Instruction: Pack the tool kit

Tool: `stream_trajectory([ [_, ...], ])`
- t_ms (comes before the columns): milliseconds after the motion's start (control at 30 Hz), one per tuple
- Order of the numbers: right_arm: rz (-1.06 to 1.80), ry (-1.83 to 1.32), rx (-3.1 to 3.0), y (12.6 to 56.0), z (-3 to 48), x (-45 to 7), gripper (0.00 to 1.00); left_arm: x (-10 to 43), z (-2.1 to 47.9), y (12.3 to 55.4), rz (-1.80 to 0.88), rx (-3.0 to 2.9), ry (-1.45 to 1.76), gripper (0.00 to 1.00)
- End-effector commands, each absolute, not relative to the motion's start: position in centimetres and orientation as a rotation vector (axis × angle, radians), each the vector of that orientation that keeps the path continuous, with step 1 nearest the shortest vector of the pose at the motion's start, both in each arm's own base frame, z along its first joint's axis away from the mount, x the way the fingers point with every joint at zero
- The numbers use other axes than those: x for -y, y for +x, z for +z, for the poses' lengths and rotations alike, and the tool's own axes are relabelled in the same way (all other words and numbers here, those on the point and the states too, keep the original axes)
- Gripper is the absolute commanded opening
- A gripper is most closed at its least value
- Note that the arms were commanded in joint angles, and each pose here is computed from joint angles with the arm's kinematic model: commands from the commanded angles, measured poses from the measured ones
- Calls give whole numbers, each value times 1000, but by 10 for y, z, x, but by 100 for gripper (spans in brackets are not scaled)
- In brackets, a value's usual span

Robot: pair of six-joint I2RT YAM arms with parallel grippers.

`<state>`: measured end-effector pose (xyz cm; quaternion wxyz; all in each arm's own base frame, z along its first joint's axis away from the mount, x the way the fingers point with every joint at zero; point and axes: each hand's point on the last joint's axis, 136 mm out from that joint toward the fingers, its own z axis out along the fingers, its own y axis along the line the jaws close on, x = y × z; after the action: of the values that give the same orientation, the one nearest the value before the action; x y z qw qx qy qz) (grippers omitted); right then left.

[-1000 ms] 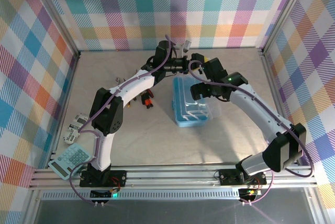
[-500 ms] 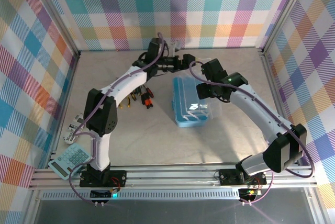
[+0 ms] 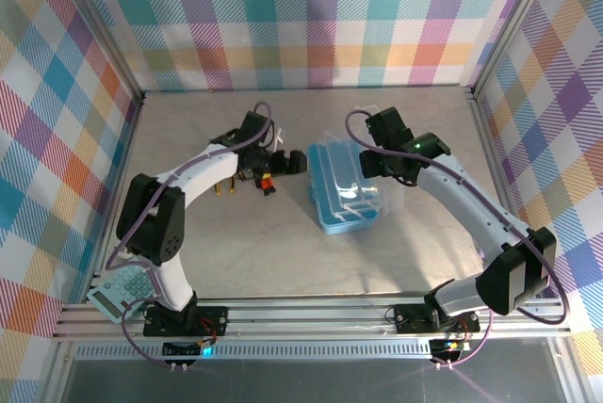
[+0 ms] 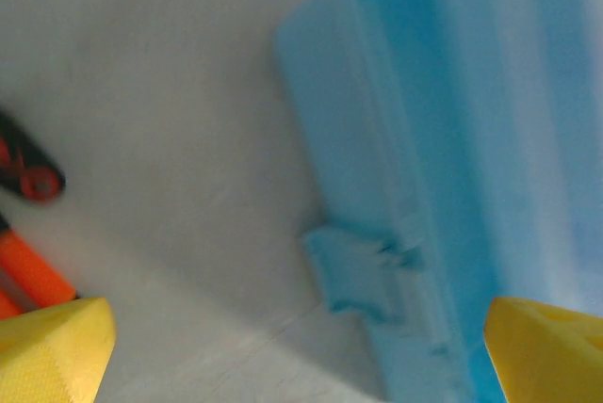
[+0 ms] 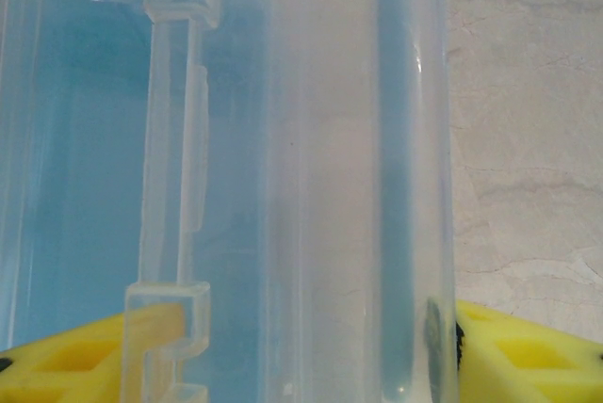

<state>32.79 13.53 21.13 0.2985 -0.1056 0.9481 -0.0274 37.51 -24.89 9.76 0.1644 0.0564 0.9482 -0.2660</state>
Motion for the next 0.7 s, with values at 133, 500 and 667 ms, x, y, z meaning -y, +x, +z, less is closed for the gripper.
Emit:
stream_trajectory([
  [133,35,-203,-2503,323,212,-134,63,276,88,373,-819,-2706,220,100],
  [500,166,-88,-2521,322,196,-117,63,287,69,375,-881,-2732,188,99],
  [667,203,-63,-2521,322,193,-112,65,288,58,375,-870,-2763,183,99],
])
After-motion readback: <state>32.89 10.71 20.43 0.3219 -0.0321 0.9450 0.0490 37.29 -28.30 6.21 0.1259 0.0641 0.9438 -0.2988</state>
